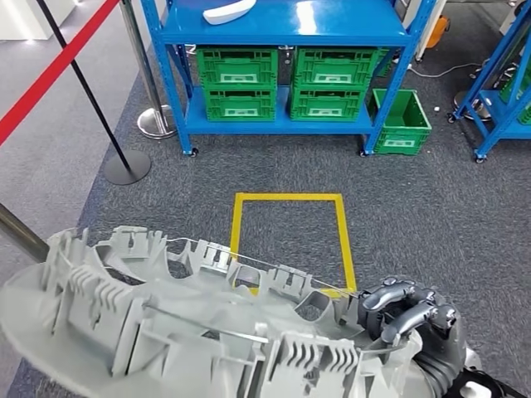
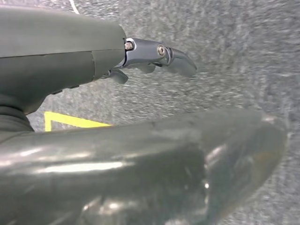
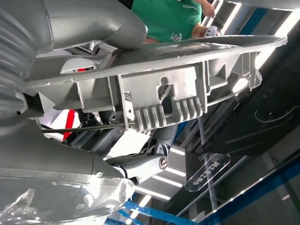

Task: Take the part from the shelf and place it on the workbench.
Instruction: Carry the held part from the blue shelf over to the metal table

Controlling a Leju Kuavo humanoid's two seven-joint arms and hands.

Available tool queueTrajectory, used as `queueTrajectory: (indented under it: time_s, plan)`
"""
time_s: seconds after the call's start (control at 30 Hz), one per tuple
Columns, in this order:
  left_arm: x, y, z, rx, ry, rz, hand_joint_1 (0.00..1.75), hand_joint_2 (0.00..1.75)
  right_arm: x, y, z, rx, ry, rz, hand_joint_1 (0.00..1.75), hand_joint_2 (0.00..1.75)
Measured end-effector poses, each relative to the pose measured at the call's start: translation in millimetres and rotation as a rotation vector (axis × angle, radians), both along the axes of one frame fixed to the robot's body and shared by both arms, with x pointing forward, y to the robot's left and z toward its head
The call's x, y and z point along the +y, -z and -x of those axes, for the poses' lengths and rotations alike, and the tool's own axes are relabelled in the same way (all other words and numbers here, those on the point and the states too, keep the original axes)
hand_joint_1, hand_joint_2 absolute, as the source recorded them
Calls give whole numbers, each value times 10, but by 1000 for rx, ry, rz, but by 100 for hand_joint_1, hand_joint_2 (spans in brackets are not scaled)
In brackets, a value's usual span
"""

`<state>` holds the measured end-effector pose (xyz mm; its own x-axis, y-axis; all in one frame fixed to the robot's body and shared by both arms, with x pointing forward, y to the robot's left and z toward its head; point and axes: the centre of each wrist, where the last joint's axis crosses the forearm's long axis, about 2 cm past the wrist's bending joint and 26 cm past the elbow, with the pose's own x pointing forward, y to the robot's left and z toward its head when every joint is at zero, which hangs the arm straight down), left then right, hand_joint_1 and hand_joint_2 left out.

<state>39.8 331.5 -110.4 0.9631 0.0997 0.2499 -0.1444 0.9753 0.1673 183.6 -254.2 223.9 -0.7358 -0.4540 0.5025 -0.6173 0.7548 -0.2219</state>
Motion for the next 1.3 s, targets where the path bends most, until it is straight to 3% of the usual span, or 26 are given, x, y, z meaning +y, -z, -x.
queueTrajectory:
  time_s: [1.3]
  plan:
    - [21,-3,-18,4,17,-5,0,0,-26,-45,-39,39,1,-24,175,175]
